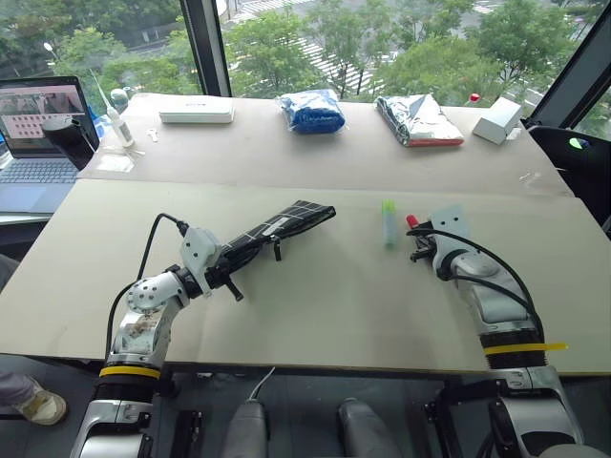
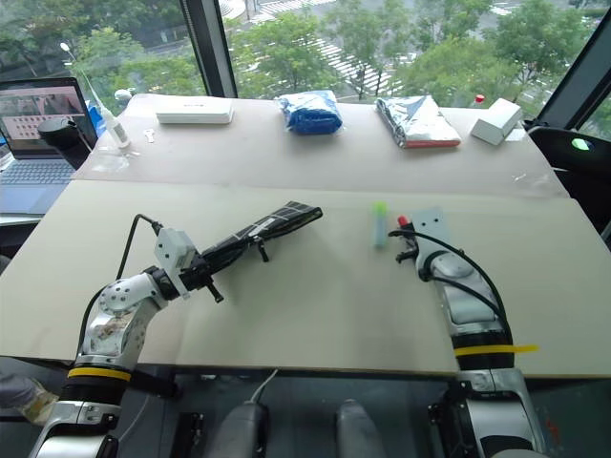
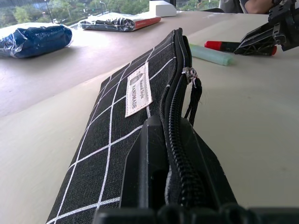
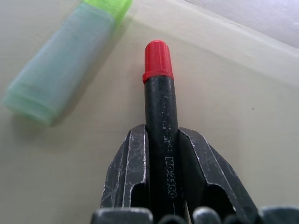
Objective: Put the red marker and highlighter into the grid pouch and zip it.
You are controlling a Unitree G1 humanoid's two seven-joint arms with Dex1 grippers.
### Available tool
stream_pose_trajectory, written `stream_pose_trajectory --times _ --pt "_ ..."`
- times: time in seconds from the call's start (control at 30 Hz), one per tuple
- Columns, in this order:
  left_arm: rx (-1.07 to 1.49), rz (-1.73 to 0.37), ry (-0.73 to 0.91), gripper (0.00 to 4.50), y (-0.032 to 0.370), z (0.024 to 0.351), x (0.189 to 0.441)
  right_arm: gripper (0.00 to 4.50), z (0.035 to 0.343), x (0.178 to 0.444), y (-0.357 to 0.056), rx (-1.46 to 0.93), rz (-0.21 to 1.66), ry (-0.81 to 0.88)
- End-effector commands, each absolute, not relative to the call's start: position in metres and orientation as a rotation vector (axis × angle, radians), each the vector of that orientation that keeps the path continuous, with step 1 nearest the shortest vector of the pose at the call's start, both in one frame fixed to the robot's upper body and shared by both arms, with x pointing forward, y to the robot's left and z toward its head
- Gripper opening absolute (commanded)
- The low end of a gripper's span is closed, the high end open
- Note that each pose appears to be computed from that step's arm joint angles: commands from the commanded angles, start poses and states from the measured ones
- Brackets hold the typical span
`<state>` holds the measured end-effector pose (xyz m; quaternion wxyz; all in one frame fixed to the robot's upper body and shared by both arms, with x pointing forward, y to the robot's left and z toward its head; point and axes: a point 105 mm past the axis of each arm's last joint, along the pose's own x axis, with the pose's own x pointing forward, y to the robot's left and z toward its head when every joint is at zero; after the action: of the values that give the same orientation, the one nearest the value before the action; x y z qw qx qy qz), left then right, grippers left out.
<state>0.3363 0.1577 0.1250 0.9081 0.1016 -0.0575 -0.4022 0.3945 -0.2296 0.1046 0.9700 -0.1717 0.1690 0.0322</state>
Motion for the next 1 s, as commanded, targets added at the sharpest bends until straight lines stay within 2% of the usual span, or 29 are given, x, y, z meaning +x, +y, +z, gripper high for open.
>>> stream_pose_trajectory --times 0.03,0.13,0.2,0.3,0.37,0.43,0.6,1.0 --pt "0.233 -0.834 -0.172 0.0 0.158 0.141 0.334 0.53 0.163 0.406 -0.225 -0.307 0.107 0.111" --pt "0.233 -0.836 -0.168 0.0 0.159 0.141 0.334 0.53 0.21 0.406 -0.207 -0.27 0.231 -0.079" --pt "0.232 -0.84 -0.165 0.0 0.159 0.14 0.334 0.53 0.228 0.393 -0.184 -0.346 0.4 -0.176" --pt "0.233 -0.856 -0.157 0.0 0.157 0.139 0.333 0.53 0.22 0.363 -0.151 -0.571 0.701 -0.22" --pt "0.233 -0.867 -0.156 0.0 0.155 0.139 0.333 0.53 0.201 0.35 -0.145 -0.744 0.827 -0.18" --pt "0.234 -0.875 -0.155 0.0 0.154 0.139 0.332 0.53 0.191 0.346 -0.144 -0.855 0.878 -0.173" --pt "0.239 -0.894 -0.154 0.0 0.151 0.14 0.332 0.53 0.187 0.346 -0.138 -1.017 0.923 -0.245" --pt "0.237 -0.913 -0.155 0.0 0.147 0.141 0.331 0.53 0.177 0.355 -0.112 -1.139 0.98 -0.309"
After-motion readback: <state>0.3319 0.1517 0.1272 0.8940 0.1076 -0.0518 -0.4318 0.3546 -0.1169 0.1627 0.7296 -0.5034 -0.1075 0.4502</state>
